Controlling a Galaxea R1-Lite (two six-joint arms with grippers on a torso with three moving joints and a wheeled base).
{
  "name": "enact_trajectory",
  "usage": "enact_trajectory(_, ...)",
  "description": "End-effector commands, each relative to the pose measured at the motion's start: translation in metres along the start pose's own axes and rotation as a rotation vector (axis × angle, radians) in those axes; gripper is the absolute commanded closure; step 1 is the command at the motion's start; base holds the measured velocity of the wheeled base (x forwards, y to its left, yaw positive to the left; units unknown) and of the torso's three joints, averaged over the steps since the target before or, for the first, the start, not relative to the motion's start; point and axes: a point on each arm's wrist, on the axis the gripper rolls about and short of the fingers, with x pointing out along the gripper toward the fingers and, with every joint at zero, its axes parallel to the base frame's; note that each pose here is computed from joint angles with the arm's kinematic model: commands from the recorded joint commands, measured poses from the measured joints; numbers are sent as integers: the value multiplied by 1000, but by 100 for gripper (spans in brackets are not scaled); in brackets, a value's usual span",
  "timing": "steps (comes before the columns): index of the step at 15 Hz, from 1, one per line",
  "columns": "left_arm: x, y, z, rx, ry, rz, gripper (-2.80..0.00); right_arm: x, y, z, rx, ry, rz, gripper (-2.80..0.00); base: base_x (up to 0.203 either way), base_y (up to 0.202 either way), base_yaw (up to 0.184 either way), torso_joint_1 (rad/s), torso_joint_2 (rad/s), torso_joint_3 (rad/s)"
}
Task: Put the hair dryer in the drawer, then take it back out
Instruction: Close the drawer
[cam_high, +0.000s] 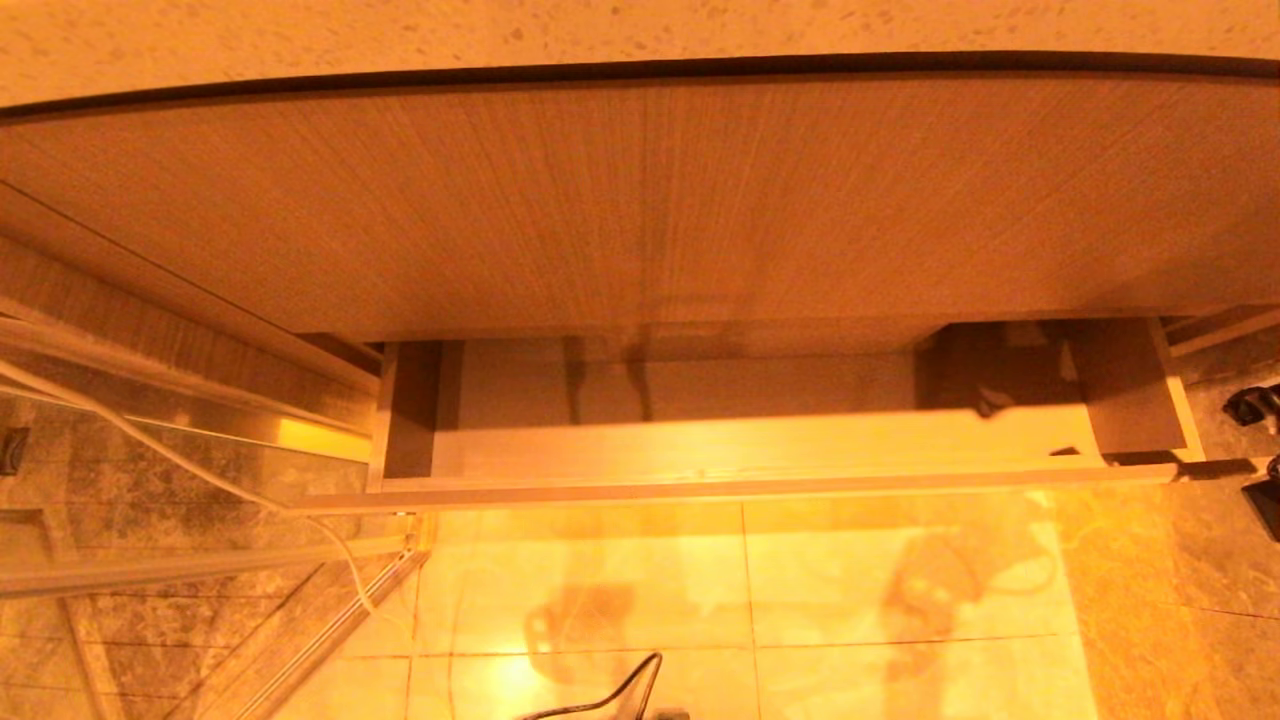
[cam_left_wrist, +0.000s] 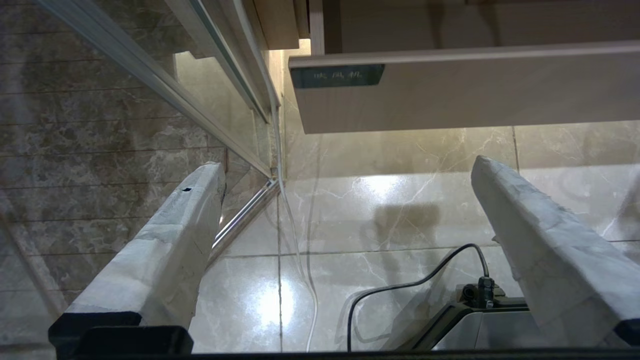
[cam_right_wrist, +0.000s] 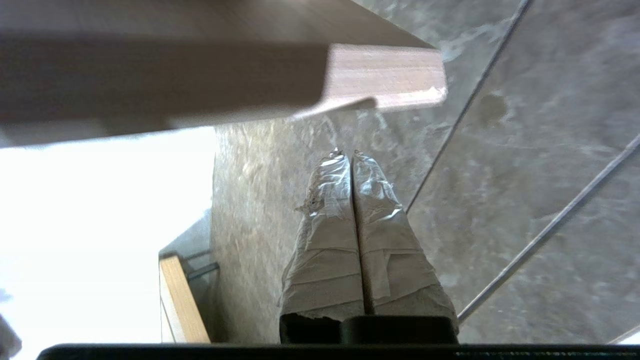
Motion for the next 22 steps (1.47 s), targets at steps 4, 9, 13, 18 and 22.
enact_trajectory(4, 0, 0, 0, 0, 0, 0, -280, -5, -1, -1, -1, -9, -7, 0, 0, 0, 0, 0, 0, 0)
enact_trajectory(9, 0, 0, 0, 0, 0, 0, -280, 0, 11, -14, -15, 51, 42, 0, 0, 0, 0, 0, 0, 0)
enact_trajectory(13, 0, 0, 0, 0, 0, 0, -280, 8, 11, -11, -3, 14, 13, 0, 0, 0, 0, 0, 0, 0)
enact_trajectory(18, 0, 0, 0, 0, 0, 0, -280, 22, 11, -5, 8, -41, -29, 0, 0, 0, 0, 0, 0, 0)
enact_trajectory(22, 0, 0, 0, 0, 0, 0, -280, 25, 8, 5, 9, -102, -49, 0, 0, 0, 0, 0, 0, 0)
